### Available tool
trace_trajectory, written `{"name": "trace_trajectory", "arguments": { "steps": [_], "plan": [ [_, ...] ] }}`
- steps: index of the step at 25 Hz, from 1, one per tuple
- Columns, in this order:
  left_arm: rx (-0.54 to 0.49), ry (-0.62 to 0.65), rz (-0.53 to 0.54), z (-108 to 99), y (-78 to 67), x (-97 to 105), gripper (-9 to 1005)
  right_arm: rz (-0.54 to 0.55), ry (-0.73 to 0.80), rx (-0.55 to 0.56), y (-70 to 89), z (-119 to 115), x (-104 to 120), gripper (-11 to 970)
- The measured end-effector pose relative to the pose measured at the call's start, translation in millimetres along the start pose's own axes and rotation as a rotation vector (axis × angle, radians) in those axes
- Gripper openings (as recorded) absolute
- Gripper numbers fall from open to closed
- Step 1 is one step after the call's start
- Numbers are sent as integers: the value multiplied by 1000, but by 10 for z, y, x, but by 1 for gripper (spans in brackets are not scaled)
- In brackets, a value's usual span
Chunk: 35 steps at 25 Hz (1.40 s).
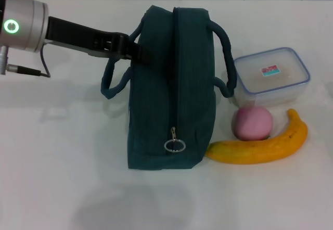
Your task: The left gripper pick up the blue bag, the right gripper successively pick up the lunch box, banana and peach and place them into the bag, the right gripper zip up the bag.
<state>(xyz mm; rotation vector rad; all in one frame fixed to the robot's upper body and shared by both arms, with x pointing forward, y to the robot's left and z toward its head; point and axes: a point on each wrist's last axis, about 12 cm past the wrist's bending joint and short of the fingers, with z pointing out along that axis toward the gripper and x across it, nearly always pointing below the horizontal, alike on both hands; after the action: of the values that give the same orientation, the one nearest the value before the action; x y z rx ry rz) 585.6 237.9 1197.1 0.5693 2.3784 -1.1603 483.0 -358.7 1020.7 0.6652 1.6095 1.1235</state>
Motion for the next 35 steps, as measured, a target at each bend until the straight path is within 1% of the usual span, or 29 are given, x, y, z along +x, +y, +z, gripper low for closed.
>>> {"name": "trace_trajectory", "arguments": {
  "steps": [4,9,13,16,22,31,35],
  "plan": [
    [2,1,26,7,-5,2,51,63,60,39,6,207,66,816],
    [7,2,52,25,-16,1,51,94,110,45,77,476,197,816],
    [11,3,62,40,-29,-6,51,78,152,58,136,676,251,816],
    [13,3,62,45,-32,-5,51,61,174,63,174,781,266,815],
    [15,7,62,53,-33,0,51,49,194,40,252,896,281,807],
    [16,7,57,55,-26,13,52,46,208,44,235,865,309,787],
    [16,7,60,57,-32,4,52,37,224,40,236,854,318,641]
  ]
}}
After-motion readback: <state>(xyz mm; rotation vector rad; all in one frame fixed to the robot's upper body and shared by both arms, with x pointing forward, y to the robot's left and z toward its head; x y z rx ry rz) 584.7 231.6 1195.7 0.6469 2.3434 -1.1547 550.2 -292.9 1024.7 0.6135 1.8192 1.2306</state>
